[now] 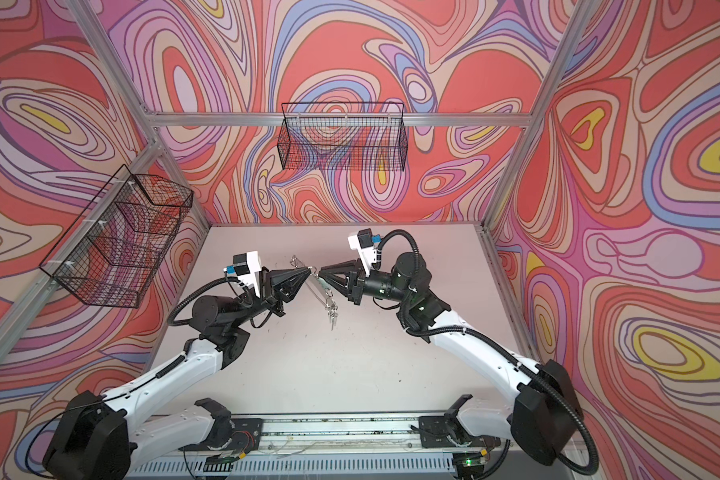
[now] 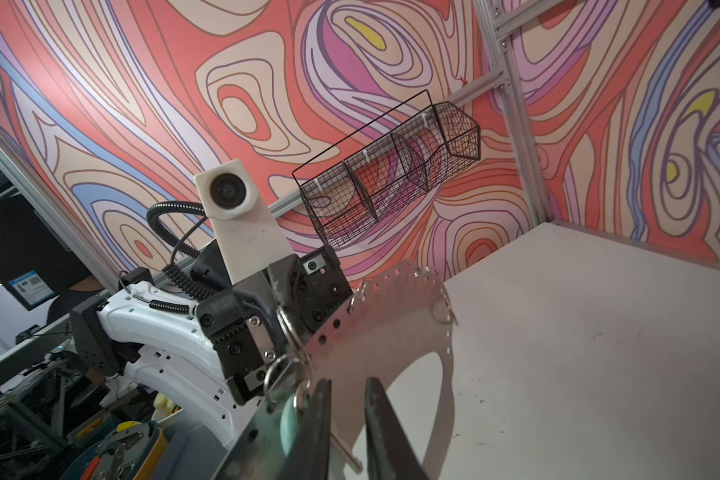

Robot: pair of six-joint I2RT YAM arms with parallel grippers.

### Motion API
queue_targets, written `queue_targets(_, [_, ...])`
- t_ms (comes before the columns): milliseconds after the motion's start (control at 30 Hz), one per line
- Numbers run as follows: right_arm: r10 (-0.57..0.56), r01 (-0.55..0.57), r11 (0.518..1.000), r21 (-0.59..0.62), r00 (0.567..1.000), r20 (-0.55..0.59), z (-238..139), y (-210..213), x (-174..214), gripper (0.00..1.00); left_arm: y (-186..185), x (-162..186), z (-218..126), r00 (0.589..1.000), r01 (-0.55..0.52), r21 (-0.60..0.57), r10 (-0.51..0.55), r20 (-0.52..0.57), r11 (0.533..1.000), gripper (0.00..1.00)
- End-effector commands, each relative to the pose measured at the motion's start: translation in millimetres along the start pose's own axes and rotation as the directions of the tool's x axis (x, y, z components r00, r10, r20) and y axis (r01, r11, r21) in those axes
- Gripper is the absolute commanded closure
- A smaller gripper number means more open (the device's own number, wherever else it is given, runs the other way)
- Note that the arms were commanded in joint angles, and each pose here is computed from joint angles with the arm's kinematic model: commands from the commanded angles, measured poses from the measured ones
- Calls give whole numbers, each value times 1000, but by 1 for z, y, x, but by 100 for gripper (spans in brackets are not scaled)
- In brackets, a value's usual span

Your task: Put the keys on the keyring

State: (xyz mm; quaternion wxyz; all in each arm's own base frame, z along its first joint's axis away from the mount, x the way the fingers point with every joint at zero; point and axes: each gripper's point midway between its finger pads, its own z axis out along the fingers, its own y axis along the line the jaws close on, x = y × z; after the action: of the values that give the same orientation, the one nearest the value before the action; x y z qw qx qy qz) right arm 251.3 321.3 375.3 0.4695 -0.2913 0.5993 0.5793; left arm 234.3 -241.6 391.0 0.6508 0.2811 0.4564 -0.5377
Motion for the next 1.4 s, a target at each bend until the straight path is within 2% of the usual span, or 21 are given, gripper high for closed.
queue_targets(0, [-78,76,996,41,995,56,-4,-3,-11,80,-14,-21,-2,996,-45,40,42,75,998,100])
queue_targets(267, [-153,153,987,-39,988,16,12,19,-11,77,-13,-20,0,997,-29,43,26,69,999,100])
queue_targets(567, [-175,175,984,-7,984,29,9,16,-11,77,-12,-19,1,998,-24,42,21,67,999,100])
queue_targets(800, [-184,185,982,-33,982,30,11,21,-14,78,-14,-17,3,998,-6,66,2,56,998,100])
queue_targets(933, [-178,179,982,-53,984,29,13,22,-13,80,-16,-17,4,999,-1,76,-3,50,997,100])
queue_targets(1033, [-164,166,983,-73,986,27,15,24,-12,88,-17,-18,4,999,-2,80,-2,51,997,100])
queue_targets(1133, [-153,153,983,-97,988,13,16,25,-8,90,-17,-19,4,999,-2,80,-2,53,997,100])
queue_targets(1233, [-146,145,982,-121,989,4,17,29,-6,100,-17,-18,5,999,4,84,-9,49,996,100])
queue_targets(1367, [-156,153,980,-125,988,-14,14,29,-1,100,-14,-16,4,999,3,67,-6,43,998,100])
